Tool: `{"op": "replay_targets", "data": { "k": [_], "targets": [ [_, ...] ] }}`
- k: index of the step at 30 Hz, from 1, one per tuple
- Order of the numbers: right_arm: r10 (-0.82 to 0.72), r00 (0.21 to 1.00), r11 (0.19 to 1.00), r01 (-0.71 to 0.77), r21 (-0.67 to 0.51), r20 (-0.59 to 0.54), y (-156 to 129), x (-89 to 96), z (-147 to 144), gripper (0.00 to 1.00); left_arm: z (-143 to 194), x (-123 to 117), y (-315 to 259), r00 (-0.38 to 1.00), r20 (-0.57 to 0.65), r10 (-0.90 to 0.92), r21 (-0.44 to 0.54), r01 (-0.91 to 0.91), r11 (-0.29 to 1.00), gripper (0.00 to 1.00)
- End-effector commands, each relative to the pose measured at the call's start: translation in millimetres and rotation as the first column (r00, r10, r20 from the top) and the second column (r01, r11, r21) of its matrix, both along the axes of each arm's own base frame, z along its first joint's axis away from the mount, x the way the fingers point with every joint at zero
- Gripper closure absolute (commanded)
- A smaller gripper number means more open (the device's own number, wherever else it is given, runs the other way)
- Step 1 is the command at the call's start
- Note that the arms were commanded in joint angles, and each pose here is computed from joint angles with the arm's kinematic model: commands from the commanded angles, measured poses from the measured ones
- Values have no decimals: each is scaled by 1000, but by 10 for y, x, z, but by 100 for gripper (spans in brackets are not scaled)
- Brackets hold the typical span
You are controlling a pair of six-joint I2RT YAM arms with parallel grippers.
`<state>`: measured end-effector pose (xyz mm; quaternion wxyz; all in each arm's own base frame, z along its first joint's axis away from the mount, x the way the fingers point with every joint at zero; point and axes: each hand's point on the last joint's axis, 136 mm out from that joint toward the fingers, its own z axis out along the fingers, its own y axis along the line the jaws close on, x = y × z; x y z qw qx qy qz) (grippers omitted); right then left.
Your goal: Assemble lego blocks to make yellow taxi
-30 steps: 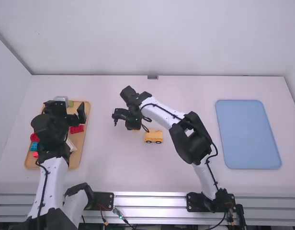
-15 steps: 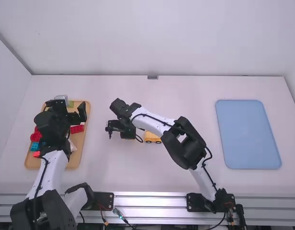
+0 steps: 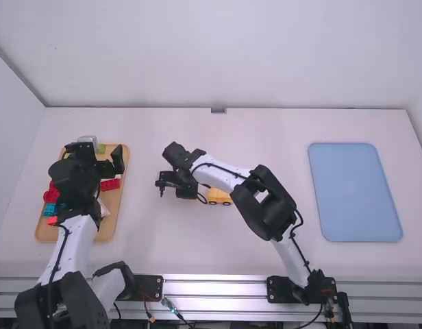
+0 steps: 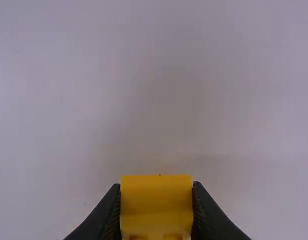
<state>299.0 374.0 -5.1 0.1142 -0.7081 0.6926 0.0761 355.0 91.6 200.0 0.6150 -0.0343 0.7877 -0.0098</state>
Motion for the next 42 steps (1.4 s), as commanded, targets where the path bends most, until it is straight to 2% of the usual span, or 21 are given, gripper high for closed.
{"op": "replay_targets", "data": {
  "k": [1, 3, 4, 6, 12, 14, 15, 16, 17, 18, 19, 22, 24, 26, 29, 31, 32, 33, 35, 38, 42],
  "targets": [
    [6, 1000, 1000, -6, -31, 1, -30, -42, -74, 50, 13, 5, -33, 1000, 4, -18, -8, 18, 1000, 1],
    [0, 1000, 999, 1, -47, 21, -57, -7, -78, 14, 13, 5, -33, 1000, 4, -18, -8, 18, 1000, 1],
    [0, 1000, 999, 1, -44, 27, -48, 6, -73, 1, 14, 5, -33, 1000, 5, -18, -8, 18, 1000, 1],
    [3, 1000, 1000, -2, -28, 27, -6, 13, -46, 1, 14, 5, -31, 1000, 5, -16, -6, 16, 1000, 1],
    [-37, 999, 997, 37, 67, 4, -2, 215, 199, 1, 15, 5, -32, 1000, 5, -17, -8, 17, 1000, 1],
    [-66, 998, 986, 66, 152, -5, -56, 355, 494, 1, -32, -8, -115, 998, -12, -60, -29, 60, 998, 1],
    [-83, 997, 980, 81, 182, 2, -105, 419, 648, 1, -45, -19, -219, 993, -14, -118, -46, 117, 992, 1],
    [-84, 996, 979, 83, 186, 2, -113, 427, 667, 2, -42, -20, -235, 992, -12, -128, -45, 127, 991, 1],
    [-104, 995, 971, 100, 215, 10, -189, 502, 821, 2, -1, -35, -404, 971, 9, -238, -8, 238, 971, 1],
    [-128, 992, 962, 119, 246, 20, -293, 587, 974, 1, 57, -101, -672, 910, 41, -414, 76, 410, 909, 1],
    [-131, 991, 957, 119, 263, 31, -365, 626, 1057, 1, 79, -153, -814, 863, 57, -503, 111, 495, 862, 0],
    [-156, 987, 931, 131, 340, 46, -585, 691, 1295, 1, 71, -206, -1000, 778, 84, -622, 106, 614, 782, 1],
    [-186, 981, 912, 154, 381, 48, -716, 716, 1356, 1, -6, -187, -1027, 753, 77, -653, 106, 645, 757, 1],
    [-220, 974, 880, 174, 442, 53, -937, 731, 1376, 2, -148, -227, -1183, 650, 78, -756, 168, 739, 653, 1],
    [-232, 972, 842, 176, 510, 48, -1101, 686, 1377, 2, -283, -226, -1321, 565, 83, -821, 163, 805, 570, 1],
    [-229, 973, 796, 173, 581, 25, -1256, 570, 1359, 2, -505, -208, -1515, 453, 83, -888, 178, 870, 460, 1],
    [-229, 973, 796, 173, 581, 25, -1256, 570, 1359, 2, -505, -208, -1515, 453, 83, -888, 178, 870, 460, 1],
    [-234, 972, 773, 180, 608, 10, -1347, 529, 1306, 1, -644, -213, -1647, 384, 80, -920, 198, 898, 392, 1],
    [-240, 971, 761, 185, 622, 4, -1412, 516, 1243, 1, -760, -210, -1747, 339, 72, -938, 207, 915, 346, 1],
    [-251, 968, 734, 196, 650, -8, -1544, 470, 1075, 1, -1146, -183, -1971, 260, -15, -966, 241, 938, 249, 1],
    [-254, 967, 705, 186, 685, -1, -1633, 419, 963, 1, -1562, -180, -2108, 213, -170, -962, 192, 965, 180, 3]
  ]
}}
